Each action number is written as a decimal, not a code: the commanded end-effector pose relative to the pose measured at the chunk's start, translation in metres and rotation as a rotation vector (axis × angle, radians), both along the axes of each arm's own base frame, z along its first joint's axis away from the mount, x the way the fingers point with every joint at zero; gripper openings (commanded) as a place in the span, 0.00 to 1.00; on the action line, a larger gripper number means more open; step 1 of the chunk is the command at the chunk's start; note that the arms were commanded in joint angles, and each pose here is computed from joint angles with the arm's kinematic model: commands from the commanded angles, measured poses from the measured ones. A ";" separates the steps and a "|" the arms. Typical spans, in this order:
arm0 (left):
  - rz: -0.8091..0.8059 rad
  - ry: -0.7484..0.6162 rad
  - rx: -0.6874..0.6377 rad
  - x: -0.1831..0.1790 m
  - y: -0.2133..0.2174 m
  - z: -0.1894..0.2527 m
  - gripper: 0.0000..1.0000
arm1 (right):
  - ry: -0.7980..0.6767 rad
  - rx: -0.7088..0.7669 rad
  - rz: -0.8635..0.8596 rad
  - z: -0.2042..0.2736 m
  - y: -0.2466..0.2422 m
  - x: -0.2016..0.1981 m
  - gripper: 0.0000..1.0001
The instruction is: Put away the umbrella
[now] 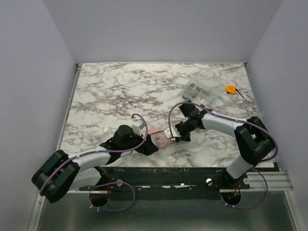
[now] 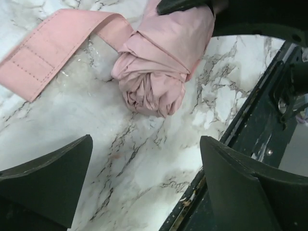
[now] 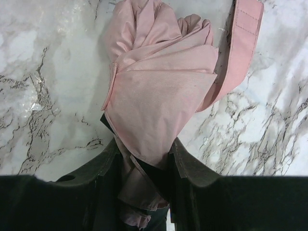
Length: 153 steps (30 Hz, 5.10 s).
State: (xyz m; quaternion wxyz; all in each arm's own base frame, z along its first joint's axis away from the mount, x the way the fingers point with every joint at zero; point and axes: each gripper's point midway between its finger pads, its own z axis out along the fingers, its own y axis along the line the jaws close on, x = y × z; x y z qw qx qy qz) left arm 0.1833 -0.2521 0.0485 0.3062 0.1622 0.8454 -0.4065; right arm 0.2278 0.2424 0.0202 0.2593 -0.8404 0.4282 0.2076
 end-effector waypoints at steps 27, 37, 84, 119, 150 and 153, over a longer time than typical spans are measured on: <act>0.437 0.218 -0.367 0.165 -0.055 0.068 0.87 | 0.229 -0.325 -0.097 -0.062 -0.073 -0.066 0.00; 0.355 -0.049 -0.271 0.167 -0.028 0.114 0.85 | 0.337 -0.374 -0.142 -0.058 -0.070 -0.069 0.00; -0.775 -0.756 0.395 -0.054 -0.104 -0.037 0.47 | 0.652 -0.687 -0.548 -0.086 -0.074 -0.052 0.06; -0.389 0.706 0.302 -0.063 -0.033 -0.152 0.00 | -0.043 0.206 -0.174 0.035 -0.037 0.025 1.00; -0.210 0.797 0.123 -0.029 -0.046 -0.149 0.00 | 0.106 -0.280 -0.367 -0.052 -0.086 -0.057 0.43; -0.183 0.764 0.106 -0.022 -0.047 -0.142 0.00 | 0.129 -0.300 -0.371 -0.055 -0.087 -0.057 0.11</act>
